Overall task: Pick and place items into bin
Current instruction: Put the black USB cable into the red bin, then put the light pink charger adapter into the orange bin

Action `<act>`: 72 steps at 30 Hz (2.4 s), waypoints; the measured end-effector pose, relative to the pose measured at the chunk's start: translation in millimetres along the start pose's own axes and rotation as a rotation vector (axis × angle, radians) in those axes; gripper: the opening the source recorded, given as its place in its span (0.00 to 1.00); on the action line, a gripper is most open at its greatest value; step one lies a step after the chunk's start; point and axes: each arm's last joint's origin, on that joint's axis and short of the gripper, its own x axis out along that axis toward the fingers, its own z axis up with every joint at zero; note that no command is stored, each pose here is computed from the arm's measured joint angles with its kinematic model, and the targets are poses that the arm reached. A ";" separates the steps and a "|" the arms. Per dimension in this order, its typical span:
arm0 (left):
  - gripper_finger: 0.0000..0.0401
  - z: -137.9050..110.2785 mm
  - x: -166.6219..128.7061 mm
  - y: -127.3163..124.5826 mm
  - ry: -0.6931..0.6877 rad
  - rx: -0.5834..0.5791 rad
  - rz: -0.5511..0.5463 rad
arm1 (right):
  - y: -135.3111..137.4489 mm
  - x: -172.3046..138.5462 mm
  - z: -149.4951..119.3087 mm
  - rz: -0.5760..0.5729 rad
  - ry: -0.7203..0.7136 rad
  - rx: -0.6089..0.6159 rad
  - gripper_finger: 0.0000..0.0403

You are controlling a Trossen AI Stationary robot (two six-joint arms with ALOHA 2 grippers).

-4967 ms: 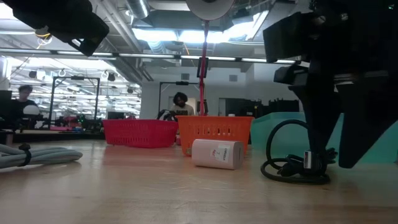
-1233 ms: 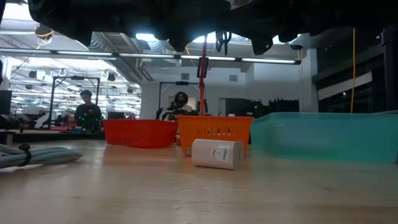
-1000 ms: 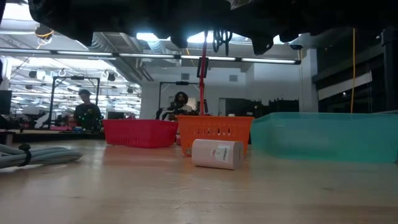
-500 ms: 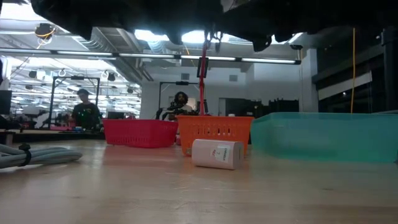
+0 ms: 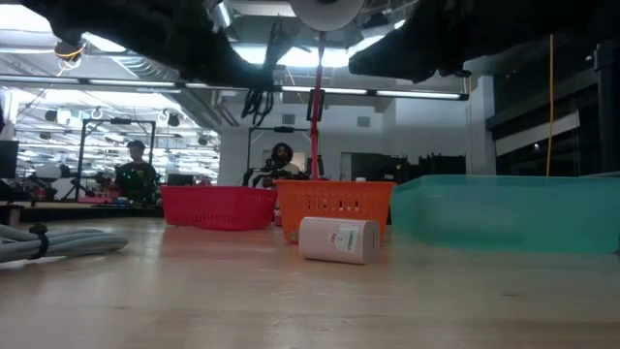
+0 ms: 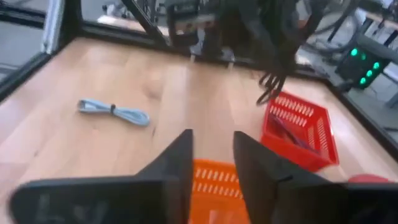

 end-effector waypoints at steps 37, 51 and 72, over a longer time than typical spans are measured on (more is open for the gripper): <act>0.17 -41.2 8.7 80.4 0.605 -0.130 0.214 | -15.0 6.6 -10.4 0.009 0.093 0.051 0.00; 0.30 -44.2 11.2 79.4 0.623 -0.088 0.210 | -14.9 6.6 -10.4 0.009 0.093 0.051 0.00; 0.13 -17.4 7.5 62.8 0.449 0.033 0.028 | -14.9 6.6 -10.2 0.009 0.090 0.050 0.00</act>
